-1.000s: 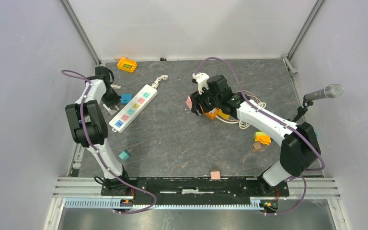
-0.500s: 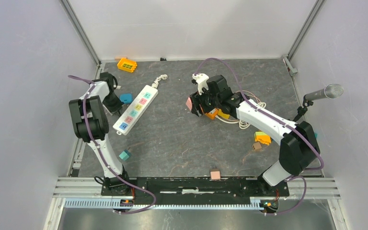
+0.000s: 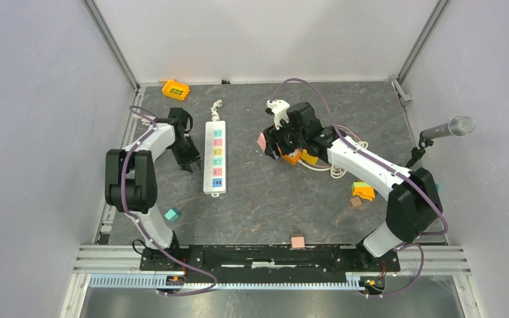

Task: Insert the plug
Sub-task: Move the socket to the center of the board.

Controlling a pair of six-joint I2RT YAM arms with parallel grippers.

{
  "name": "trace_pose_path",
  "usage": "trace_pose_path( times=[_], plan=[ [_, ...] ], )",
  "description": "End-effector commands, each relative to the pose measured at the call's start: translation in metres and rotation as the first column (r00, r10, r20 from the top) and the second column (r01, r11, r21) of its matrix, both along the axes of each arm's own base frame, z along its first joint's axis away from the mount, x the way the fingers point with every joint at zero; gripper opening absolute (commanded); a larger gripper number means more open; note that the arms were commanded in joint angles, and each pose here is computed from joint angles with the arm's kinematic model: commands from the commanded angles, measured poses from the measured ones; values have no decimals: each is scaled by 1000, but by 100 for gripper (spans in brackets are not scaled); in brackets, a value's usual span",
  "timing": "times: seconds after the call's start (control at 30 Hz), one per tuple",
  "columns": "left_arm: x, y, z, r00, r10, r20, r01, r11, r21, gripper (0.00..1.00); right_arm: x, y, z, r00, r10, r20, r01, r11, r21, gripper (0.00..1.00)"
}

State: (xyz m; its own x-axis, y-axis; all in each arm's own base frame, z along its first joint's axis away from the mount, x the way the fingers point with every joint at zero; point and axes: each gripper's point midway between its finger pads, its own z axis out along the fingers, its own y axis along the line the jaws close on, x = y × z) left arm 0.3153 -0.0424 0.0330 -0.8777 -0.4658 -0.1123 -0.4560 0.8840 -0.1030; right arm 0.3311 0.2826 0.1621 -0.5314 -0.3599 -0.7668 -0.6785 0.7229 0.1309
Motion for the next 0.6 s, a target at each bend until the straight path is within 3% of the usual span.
trace_pose_path(
  times=[0.0,0.13,0.23,0.57],
  plan=[
    [27,1,42,985,-11,174,7,1000,21,53,14,6,31,997,-6,76,2,999,52,0],
    [41,-17,58,963,-132,235,120,991,67,86,12,3,30,997,-15,76,12,999,48,0],
    [42,-42,55,951,-205,231,194,979,68,99,14,-1,31,996,-32,81,28,999,45,0],
    [28,-67,6,943,-325,74,312,939,145,100,17,-11,36,994,-61,86,57,997,54,0]
  ],
)
